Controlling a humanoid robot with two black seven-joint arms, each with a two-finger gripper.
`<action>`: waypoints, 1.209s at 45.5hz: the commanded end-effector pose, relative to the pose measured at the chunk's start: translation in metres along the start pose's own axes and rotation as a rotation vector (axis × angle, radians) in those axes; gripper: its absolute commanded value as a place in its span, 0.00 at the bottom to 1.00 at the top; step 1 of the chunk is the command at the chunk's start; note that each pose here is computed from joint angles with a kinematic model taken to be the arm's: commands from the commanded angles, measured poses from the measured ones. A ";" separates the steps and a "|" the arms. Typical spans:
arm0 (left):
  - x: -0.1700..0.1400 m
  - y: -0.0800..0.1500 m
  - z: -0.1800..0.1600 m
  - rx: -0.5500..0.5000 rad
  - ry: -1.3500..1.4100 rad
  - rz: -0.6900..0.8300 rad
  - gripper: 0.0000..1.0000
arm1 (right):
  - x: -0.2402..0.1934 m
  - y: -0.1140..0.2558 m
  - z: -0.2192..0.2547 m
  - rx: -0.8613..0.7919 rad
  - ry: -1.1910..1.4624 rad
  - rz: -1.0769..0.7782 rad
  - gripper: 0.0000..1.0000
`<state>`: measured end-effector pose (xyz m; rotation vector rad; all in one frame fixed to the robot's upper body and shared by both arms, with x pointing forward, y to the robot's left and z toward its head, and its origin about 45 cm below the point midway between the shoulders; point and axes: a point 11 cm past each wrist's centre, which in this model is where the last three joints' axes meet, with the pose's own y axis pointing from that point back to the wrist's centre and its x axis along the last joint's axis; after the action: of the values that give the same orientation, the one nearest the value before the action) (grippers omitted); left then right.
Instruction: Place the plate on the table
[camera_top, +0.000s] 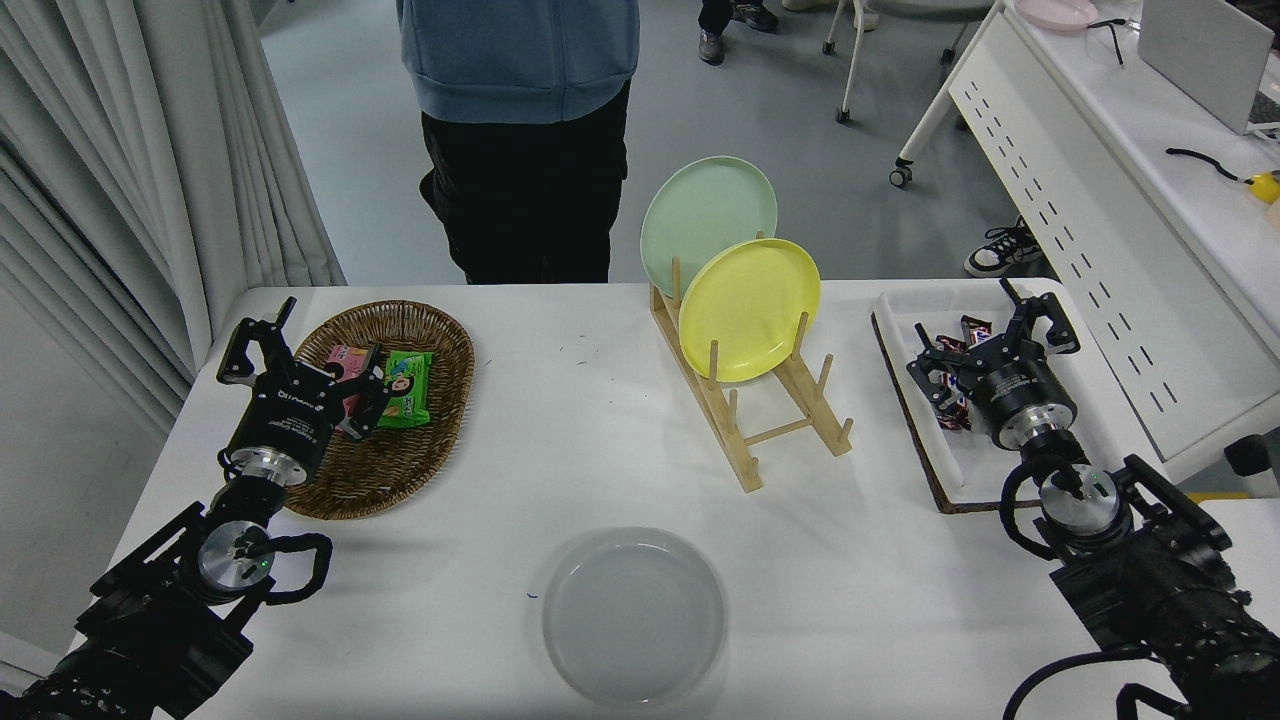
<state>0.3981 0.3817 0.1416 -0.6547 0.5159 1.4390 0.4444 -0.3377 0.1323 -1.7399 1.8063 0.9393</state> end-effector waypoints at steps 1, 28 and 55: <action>0.000 0.000 0.000 0.001 0.000 0.000 1.00 | 0.000 0.000 0.012 -0.042 0.058 0.017 1.00; 0.000 0.000 0.000 -0.001 0.001 -0.001 1.00 | -0.039 -0.002 0.008 -0.037 0.085 0.016 1.00; 0.000 0.000 0.000 0.001 0.000 0.000 1.00 | -0.033 0.003 -0.004 0.043 0.064 -0.021 1.00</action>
<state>0.3981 0.3817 0.1416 -0.6548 0.5160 1.4387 0.4484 -0.3126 0.1556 -1.7966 1.8648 0.9108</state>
